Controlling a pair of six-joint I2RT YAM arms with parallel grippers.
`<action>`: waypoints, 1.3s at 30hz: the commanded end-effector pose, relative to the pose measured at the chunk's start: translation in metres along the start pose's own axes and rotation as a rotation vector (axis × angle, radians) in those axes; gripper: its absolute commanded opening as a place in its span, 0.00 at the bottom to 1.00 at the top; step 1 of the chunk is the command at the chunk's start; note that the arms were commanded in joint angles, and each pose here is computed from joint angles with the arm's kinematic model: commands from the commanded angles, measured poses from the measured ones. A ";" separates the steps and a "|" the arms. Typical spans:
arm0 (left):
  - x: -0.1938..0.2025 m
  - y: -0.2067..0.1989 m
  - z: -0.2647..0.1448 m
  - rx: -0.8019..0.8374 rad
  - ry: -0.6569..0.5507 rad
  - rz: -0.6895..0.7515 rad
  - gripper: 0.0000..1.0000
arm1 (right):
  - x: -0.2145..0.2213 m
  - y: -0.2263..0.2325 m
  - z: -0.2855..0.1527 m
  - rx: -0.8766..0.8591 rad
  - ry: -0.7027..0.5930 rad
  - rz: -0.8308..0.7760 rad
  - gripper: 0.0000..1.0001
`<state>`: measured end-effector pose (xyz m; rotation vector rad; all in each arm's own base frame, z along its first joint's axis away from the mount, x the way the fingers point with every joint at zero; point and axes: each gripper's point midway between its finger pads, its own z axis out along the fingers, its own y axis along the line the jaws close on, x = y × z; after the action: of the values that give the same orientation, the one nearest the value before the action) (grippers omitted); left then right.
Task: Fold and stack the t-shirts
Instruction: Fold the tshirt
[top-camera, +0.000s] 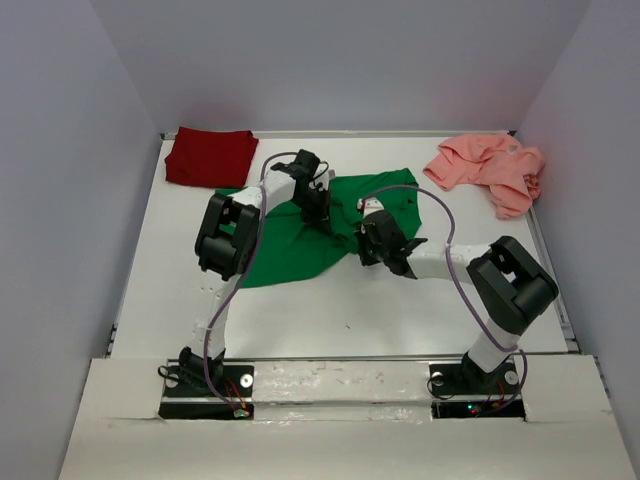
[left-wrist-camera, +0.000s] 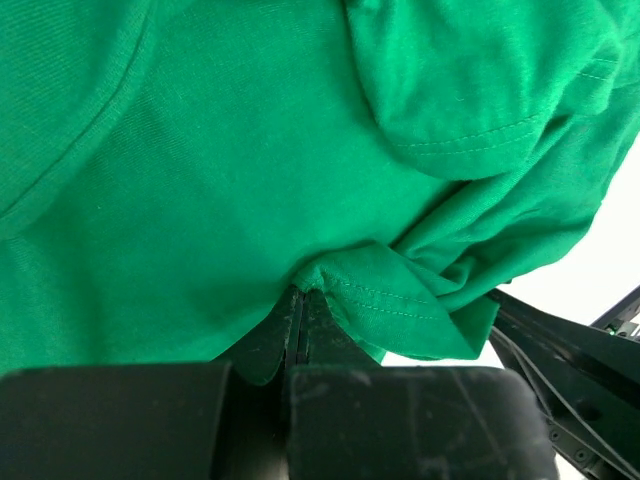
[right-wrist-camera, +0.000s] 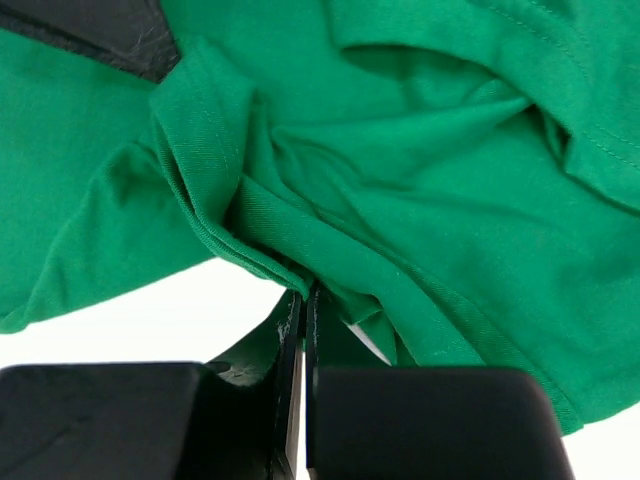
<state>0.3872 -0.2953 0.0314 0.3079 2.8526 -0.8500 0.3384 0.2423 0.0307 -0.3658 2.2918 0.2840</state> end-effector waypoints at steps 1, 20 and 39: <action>0.002 -0.002 -0.003 0.018 0.018 -0.001 0.00 | -0.026 0.001 -0.005 -0.006 -0.067 0.016 0.00; 0.004 -0.033 -0.034 0.098 -0.012 0.007 0.38 | -0.051 0.065 -0.091 -0.414 0.245 0.059 0.00; -0.001 0.037 -0.193 -0.033 -0.344 -0.178 0.91 | -0.084 -0.013 -0.052 -0.380 0.267 0.178 0.00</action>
<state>0.4078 -0.1964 0.1682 0.0322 2.5795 -0.8305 0.3430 0.2371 0.1202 -0.4219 2.5503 0.7697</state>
